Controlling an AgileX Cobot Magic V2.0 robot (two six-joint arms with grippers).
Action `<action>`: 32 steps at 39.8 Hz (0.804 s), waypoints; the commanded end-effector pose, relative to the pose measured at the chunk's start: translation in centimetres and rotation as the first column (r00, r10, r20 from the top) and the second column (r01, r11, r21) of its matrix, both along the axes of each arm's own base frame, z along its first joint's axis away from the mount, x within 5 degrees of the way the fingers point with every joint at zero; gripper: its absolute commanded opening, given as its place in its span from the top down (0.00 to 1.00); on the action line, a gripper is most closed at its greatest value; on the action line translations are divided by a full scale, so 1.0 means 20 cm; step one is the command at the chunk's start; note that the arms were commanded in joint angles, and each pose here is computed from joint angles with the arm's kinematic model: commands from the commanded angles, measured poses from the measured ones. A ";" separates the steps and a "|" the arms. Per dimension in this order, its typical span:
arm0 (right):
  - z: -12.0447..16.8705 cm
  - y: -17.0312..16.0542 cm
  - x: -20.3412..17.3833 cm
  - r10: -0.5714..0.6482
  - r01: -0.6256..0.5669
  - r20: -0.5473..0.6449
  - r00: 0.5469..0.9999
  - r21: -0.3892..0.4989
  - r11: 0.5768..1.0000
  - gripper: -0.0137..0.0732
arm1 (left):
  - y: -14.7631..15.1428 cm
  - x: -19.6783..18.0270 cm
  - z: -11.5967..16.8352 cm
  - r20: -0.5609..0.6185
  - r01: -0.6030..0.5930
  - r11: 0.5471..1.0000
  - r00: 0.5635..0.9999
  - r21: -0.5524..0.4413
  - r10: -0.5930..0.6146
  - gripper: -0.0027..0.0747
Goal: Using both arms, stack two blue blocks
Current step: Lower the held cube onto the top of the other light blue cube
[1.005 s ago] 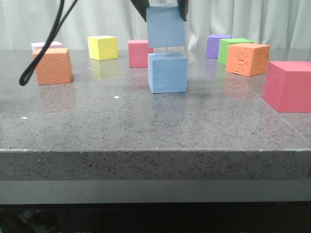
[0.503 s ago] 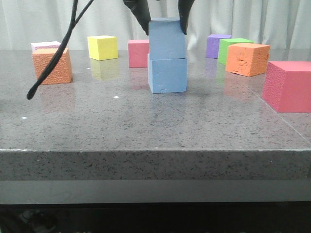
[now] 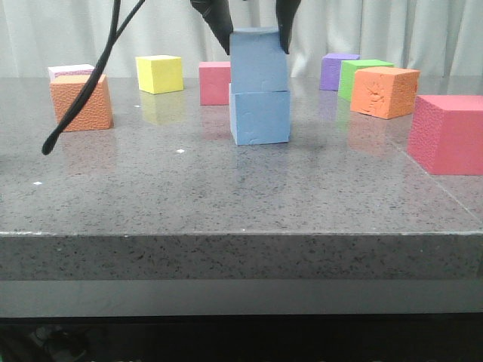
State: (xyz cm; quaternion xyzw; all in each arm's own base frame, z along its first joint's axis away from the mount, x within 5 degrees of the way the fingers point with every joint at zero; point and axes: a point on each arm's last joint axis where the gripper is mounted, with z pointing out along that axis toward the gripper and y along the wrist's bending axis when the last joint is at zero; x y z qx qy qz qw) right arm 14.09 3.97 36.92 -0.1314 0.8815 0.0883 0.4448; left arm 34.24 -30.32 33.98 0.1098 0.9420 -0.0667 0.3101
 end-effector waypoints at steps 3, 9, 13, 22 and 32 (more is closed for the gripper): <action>0.07 0.00 0.00 -0.005 0.003 0.099 0.995 0.021 1.000 0.24 | 0.04 -0.03 0.16 0.089 0.002 0.999 0.996 -0.041 0.002 0.50; 0.07 0.00 0.00 -0.005 0.003 0.099 0.995 0.021 1.000 0.24 | 0.05 -0.03 0.15 0.083 -0.014 1.000 0.996 -0.011 0.015 0.48; 0.07 0.00 0.00 -0.005 0.003 0.099 0.995 0.021 1.000 0.24 | 0.06 -0.03 0.16 0.093 -0.015 1.000 0.996 -0.004 0.016 0.48; 0.07 0.00 0.00 -0.005 0.003 0.099 0.995 0.021 1.000 0.24 | 0.04 -0.03 0.16 0.098 -0.006 1.000 0.995 -0.017 0.007 0.48; 0.07 0.00 0.00 -0.005 0.003 0.099 0.995 0.021 1.000 0.24 | 0.04 -0.03 0.16 0.108 -0.005 1.000 0.994 -0.022 0.007 0.48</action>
